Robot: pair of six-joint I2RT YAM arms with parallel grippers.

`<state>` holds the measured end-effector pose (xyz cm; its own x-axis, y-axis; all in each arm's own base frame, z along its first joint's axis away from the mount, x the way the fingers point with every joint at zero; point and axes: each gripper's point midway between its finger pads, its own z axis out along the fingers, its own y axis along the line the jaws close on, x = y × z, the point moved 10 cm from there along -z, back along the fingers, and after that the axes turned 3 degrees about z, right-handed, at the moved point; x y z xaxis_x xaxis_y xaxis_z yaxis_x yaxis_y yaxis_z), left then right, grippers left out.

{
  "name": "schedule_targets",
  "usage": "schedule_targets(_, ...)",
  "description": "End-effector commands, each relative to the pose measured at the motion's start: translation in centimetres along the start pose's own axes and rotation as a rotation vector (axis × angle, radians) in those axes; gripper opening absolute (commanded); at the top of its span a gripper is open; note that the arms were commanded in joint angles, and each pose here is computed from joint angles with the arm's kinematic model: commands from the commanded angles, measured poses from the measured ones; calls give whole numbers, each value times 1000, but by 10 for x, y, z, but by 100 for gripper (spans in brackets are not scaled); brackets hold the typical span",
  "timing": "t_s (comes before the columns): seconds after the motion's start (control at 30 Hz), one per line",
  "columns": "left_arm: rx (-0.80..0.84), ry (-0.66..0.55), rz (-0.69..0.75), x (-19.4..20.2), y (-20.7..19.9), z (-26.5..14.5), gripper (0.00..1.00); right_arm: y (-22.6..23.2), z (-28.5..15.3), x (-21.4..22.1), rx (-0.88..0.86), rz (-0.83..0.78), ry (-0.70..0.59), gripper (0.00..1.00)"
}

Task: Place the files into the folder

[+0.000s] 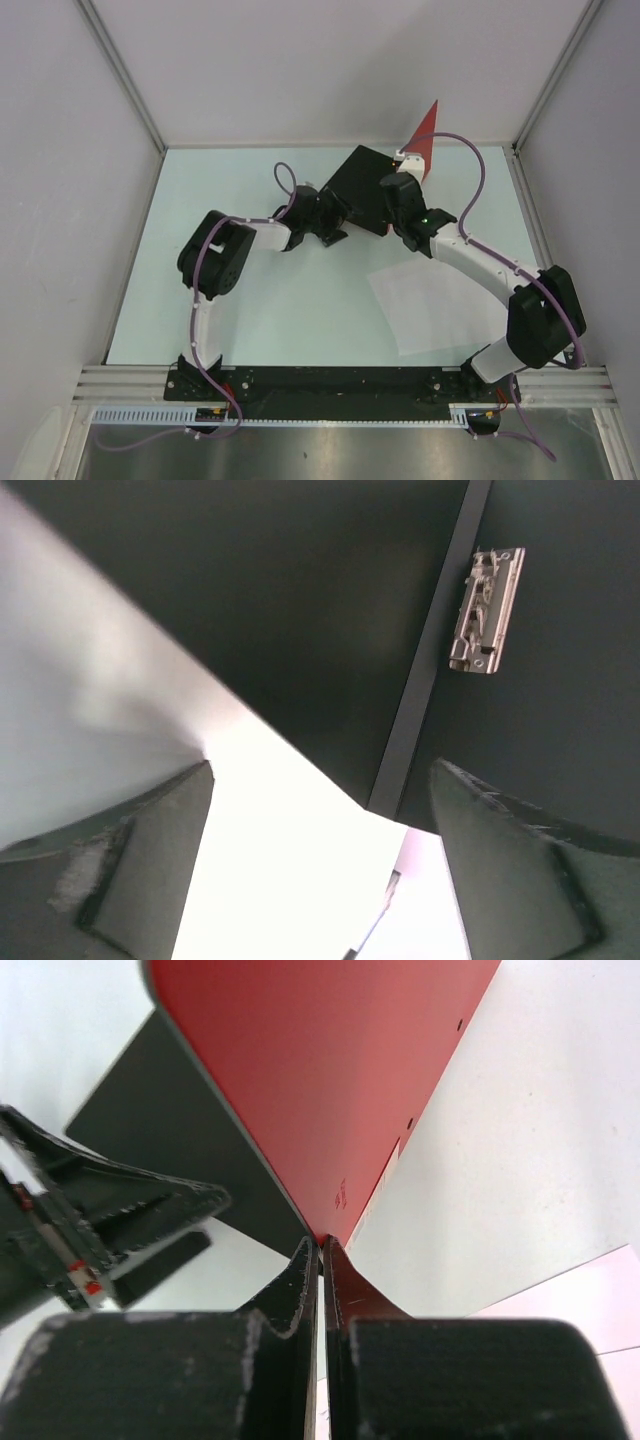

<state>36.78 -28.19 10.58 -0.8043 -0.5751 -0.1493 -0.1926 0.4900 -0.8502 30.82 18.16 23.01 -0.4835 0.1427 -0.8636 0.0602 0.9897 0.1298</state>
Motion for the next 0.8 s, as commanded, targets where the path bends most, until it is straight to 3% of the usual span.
schedule_targets(0.0,51,-14,-40,-4,-10,17,86,4,-17,-25,-80,108,-81,0)
schedule_targets(0.03,55,-30,-45,-6,-9,21,80,3,-18,-25,-78,110,-79,0)
schedule_targets(0.07,59,-45,-43,-10,-8,22,63,2,-18,-25,-83,112,-74,0)
schedule_targets(0.13,67,-119,-11,-23,-7,18,44,-6,-18,-24,-80,129,-70,0)
schedule_targets(0.17,67,-157,52,-32,-12,8,28,-9,-18,-23,-93,143,-59,0)
schedule_targets(0.23,16,-197,121,-41,-13,-4,14,-18,-16,-18,-105,161,-54,0)
schedule_targets(0.27,-18,-242,189,-49,-10,-13,0,-18,-15,-15,-140,167,-40,0)
schedule_targets(0.33,2,-327,259,-57,-27,-41,0,-20,-10,-5,-195,177,-13,0)
schedule_targets(0.37,-50,-367,293,-57,-10,-53,0,-20,-8,-1,-206,178,-3,0)
schedule_targets(0.4,-17,-415,316,-58,-24,-75,0,-19,-6,3,-222,183,1,0)
schedule_targets(0.47,-101,-474,351,-55,-3,-97,0,-19,-2,16,-243,187,37,0)
schedule_targets(0.5,-88,-522,374,-54,-14,-120,0,-16,0,17,-266,206,33,0)
schedule_targets(0.63,-222,-590,384,-35,23,-163,0,-4,12,44,-332,217,119,0)
schedule_targets(0.77,-389,-582,346,-19,58,-191,0,19,20,74,-408,240,221,0)
